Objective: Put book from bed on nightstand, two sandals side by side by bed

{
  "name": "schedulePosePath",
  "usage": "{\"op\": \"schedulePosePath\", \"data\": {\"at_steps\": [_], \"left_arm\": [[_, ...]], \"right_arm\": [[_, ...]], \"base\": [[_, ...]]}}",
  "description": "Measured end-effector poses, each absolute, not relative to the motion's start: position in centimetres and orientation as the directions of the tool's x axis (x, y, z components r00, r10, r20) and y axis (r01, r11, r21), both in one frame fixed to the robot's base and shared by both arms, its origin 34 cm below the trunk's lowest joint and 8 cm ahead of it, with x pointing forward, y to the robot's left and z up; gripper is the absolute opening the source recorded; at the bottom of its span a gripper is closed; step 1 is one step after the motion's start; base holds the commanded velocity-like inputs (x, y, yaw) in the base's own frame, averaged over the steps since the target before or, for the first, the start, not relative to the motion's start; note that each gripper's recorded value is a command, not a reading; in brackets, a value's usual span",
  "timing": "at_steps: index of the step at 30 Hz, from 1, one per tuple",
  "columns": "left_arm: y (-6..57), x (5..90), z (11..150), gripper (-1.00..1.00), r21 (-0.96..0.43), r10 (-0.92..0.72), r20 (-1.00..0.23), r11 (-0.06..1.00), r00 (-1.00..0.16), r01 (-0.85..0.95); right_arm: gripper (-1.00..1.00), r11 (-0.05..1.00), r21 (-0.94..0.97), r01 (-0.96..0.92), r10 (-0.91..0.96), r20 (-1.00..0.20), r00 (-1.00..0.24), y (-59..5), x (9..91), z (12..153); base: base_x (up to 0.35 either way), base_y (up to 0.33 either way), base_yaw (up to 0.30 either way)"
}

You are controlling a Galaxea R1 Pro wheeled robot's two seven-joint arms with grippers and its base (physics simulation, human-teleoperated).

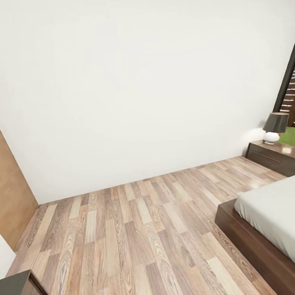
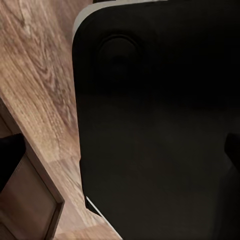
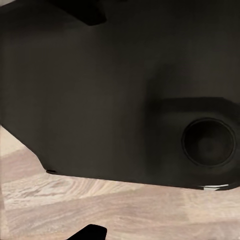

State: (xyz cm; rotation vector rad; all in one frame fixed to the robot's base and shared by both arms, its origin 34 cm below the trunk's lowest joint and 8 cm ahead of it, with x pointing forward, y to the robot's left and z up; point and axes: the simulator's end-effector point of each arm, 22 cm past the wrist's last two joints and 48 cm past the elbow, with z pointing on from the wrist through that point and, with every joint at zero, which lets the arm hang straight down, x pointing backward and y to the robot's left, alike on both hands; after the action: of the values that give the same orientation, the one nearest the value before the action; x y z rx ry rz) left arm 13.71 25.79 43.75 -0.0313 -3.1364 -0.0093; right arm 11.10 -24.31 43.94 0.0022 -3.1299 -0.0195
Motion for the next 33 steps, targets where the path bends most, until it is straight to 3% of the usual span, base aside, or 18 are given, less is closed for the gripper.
{"op": "schedulePosePath", "data": {"at_steps": [11, 23, 33], "left_arm": [[25.80, 13.84, 43.75, 1.00, 0.006, 0.020, 0.000, 1.000, -1.000, 0.020], [25.78, 13.90, 43.74, 1.00, 0.006, 0.020, -0.002, 1.000, -1.000, 0.020], [25.75, 13.93, 43.74, 1.00, 0.005, 0.020, -0.003, 1.000, -1.000, 0.020]], "right_arm": [[1.00, 1.000, 0.012, 0.000, -0.001, 0.011, -1.000, -24.32, 11.12, 43.93], [1.00, 1.000, 0.013, -0.001, -0.002, 0.011, -1.000, -24.31, 11.12, 43.93], [1.00, 1.000, 0.013, -0.002, -0.002, 0.011, -1.000, -24.29, 11.12, 43.93]], "base": [[0.126, 0.123, -0.019], [0.049, 0.112, -0.164], [0.025, 0.070, -0.052]]}}
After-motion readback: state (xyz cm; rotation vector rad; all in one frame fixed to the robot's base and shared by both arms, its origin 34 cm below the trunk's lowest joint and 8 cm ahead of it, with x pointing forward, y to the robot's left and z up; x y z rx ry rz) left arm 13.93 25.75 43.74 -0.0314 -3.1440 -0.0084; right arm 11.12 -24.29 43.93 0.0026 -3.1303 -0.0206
